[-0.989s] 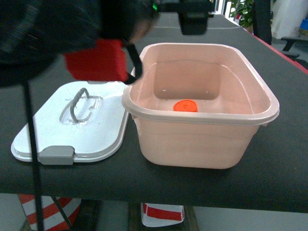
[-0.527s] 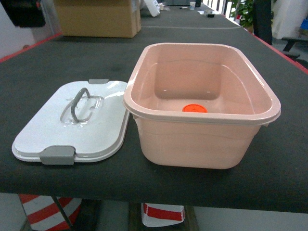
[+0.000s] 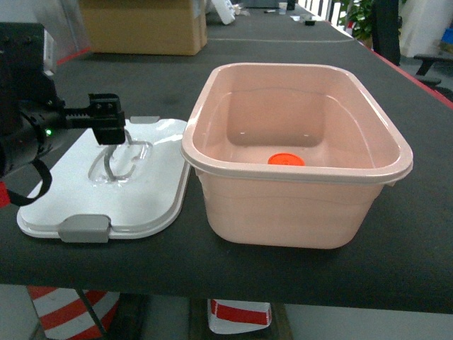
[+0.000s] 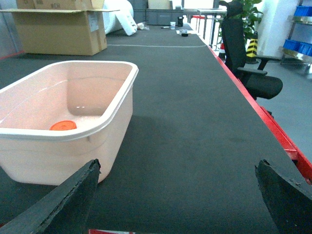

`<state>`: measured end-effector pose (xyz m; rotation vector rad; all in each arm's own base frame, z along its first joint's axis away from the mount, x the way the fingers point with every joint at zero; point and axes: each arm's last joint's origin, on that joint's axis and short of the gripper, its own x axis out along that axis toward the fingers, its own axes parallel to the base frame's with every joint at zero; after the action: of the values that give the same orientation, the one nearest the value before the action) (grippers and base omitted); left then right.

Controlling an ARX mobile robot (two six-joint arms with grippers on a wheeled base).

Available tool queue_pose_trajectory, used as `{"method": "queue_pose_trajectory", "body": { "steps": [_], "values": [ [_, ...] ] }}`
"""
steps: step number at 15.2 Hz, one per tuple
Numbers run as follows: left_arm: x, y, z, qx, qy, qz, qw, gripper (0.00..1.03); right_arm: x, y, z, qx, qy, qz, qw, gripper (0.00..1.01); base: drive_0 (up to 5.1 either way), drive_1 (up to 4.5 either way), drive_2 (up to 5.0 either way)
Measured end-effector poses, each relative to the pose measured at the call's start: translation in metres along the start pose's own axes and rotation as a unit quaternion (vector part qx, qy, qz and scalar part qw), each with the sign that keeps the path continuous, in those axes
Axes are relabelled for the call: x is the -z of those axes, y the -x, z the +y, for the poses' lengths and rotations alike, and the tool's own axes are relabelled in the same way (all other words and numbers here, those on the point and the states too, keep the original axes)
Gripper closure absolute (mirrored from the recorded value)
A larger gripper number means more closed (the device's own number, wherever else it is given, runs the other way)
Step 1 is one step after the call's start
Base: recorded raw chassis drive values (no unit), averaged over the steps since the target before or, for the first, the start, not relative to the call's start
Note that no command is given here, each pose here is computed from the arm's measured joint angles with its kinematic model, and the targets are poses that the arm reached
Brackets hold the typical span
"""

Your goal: Pick capacitor and pack into box

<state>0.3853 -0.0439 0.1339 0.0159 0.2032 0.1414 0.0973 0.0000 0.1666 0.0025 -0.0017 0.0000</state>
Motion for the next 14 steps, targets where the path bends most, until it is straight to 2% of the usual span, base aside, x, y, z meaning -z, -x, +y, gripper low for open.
{"method": "queue_pose_trajectory", "body": {
  "steps": [1,3,5,7,10,14],
  "values": [
    [0.009,-0.012,-0.002,0.007,-0.003,0.015,0.9999,0.05,0.0,0.0,0.0,0.0,0.0,0.0,1.0,0.03,0.0,0.0,0.0],
    [0.03,-0.031,-0.006,0.019,0.003,0.046,0.9988,0.05,0.0,0.0,0.0,0.0,0.0,0.0,1.0,0.03,0.0,0.0,0.0],
    [0.044,-0.044,-0.008,0.017,0.001,0.057,0.9982,0.05,0.0,0.0,0.0,0.0,0.0,0.0,1.0,0.03,0.0,0.0,0.0],
    [0.055,-0.049,-0.008,0.016,-0.003,0.071,0.9973,0.05,0.0,0.0,0.0,0.0,0.0,0.0,1.0,0.03,0.0,0.0,0.0],
    [0.057,-0.052,-0.009,0.016,-0.005,0.069,0.9975,0.06,0.0,0.0,0.0,0.0,0.0,0.0,1.0,0.03,0.0,0.0,0.0],
    [0.054,-0.057,-0.01,0.016,-0.004,0.059,0.9981,0.5,0.0,0.0,0.0,0.0,0.0,0.0,1.0,0.03,0.0,0.0,0.0]
  ]
}}
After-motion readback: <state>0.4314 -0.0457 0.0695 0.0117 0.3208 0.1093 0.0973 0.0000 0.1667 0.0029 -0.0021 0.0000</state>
